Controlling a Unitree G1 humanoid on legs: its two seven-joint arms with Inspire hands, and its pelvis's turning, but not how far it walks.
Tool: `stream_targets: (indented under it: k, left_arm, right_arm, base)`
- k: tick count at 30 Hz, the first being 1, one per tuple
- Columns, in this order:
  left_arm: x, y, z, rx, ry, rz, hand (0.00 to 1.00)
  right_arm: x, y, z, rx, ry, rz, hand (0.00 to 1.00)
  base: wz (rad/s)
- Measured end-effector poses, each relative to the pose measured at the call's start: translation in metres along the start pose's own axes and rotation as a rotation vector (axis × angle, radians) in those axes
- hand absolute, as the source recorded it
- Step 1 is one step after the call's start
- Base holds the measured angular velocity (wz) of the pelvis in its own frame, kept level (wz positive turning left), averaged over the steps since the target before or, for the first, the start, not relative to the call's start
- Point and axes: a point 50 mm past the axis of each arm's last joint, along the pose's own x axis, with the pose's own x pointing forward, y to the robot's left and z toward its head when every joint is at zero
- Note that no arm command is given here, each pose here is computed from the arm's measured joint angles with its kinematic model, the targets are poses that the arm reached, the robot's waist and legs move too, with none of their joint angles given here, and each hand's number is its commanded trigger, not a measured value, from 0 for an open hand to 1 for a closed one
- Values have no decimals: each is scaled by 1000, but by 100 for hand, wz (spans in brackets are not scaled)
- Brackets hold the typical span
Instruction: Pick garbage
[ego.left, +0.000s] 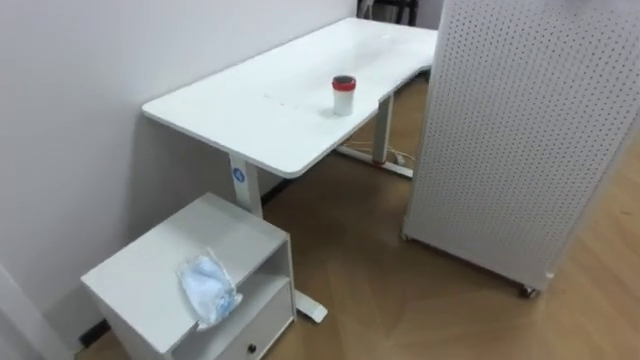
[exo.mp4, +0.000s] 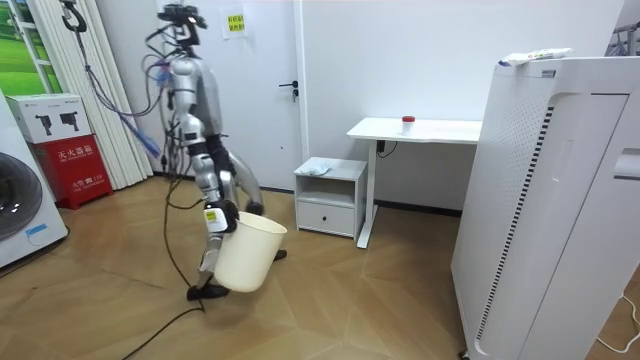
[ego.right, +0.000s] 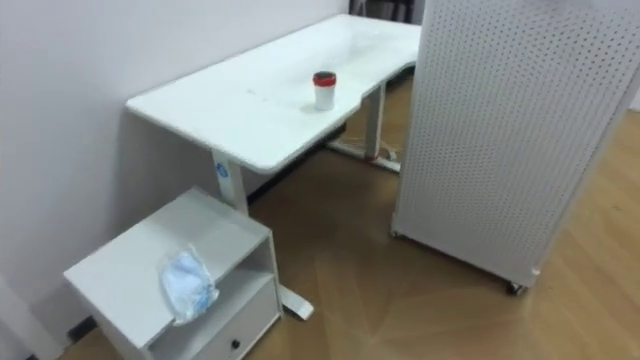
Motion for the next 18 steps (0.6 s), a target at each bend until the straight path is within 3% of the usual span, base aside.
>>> stream_targets:
  k: [5,18]
  left_arm:
    - [0,5,21,1,-85,15,0]
    - [-7,13,107,-53,-349,119,0]
  right_arm:
    - [0,5,8,-23,-37,12,100]
    - [-2,33,57,-109,-229,77,100]
  base:
    - [-31]
    - [14]
